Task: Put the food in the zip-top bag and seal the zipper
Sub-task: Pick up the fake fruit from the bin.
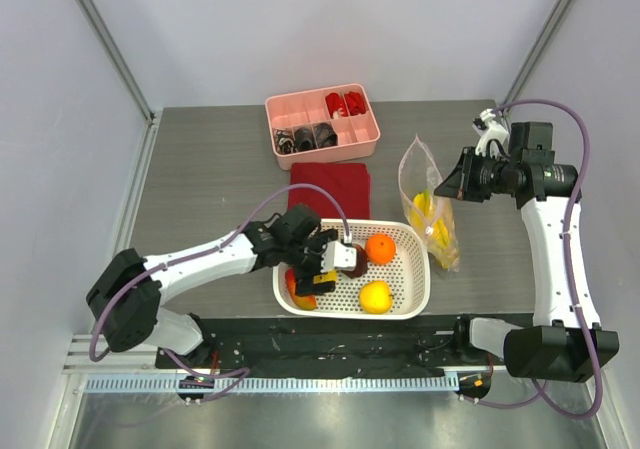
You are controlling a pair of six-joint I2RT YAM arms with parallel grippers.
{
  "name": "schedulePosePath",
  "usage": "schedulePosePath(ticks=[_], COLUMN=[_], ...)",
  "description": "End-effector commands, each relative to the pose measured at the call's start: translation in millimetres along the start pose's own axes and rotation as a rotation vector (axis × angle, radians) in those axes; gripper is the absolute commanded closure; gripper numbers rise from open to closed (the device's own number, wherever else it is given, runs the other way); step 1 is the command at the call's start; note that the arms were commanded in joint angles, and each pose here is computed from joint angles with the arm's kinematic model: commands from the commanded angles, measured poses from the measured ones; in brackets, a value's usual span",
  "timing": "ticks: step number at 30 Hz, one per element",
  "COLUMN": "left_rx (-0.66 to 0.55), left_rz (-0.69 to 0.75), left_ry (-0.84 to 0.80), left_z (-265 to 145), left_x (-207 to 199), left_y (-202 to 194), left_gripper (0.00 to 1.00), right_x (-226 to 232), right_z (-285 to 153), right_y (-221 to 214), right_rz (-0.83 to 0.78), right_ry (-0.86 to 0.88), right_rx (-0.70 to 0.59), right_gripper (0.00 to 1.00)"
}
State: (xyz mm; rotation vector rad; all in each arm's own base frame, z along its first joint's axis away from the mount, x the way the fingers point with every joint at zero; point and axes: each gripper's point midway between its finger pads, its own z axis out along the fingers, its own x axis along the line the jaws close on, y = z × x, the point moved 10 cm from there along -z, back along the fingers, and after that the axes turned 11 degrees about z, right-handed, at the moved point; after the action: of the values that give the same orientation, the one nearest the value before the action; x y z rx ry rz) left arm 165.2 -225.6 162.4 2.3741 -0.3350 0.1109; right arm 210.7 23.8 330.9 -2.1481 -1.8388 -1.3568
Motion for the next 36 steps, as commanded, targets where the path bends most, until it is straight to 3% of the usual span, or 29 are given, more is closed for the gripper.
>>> schedulePosePath(ticks=[1, 9, 15, 17, 24, 28, 32, 36], left_rx=[-0.026, 0.042, 0.057, 0.045, -0.174, -0.309, -0.527, -0.616], left_rz=[0.153, 0.159, 0.184, 0.185, 0.107, -0.017, -0.123, -0.259], left_ry=[-0.021, -0.055, -0.035, -0.016, 0.084, 0.172, 0.287, 0.314], left_z=[15.6, 36.0, 34.3, 27.2, -41.5, -71.8, -99.4, -88.4], left_x=[5.2, 10.2, 13.7, 16.7, 31.4, 44.1, 75.5, 105.7], left_y=[1.6, -9.6, -6.4, 2.1, 80.8, 123.8, 184.5, 217.7], left_gripper=[0.08, 0.14, 0.28, 0.37, 0.54, 0.55, 0.54, 0.54], right_x=[0.6, -1.0, -1.8, -2.1, -2.2, -3.8, -5.4, -3.1], right_z=[2.0, 2.2, 3.0, 3.4, 4.1, 5.1, 8.0, 6.3], right_y=[7.4, 5.8, 5.0, 5.4, 3.2, -0.1, -2.5, -0.8], right_rz=[-0.030, -0.038, -0.038, -0.040, -0.042, -0.043, -0.030, -0.034], right_ry=[0.016, 0.008, 0.009, 0.009, 0.024, 0.026, 0.035, 0.042], right_rx=[-0.024, -0.020, -0.016, -0.016, -0.007, -0.002, 0.009, 0.002], right_gripper=[0.99, 0.99, 0.99, 0.99, 0.99, 0.99, 0.99, 0.99])
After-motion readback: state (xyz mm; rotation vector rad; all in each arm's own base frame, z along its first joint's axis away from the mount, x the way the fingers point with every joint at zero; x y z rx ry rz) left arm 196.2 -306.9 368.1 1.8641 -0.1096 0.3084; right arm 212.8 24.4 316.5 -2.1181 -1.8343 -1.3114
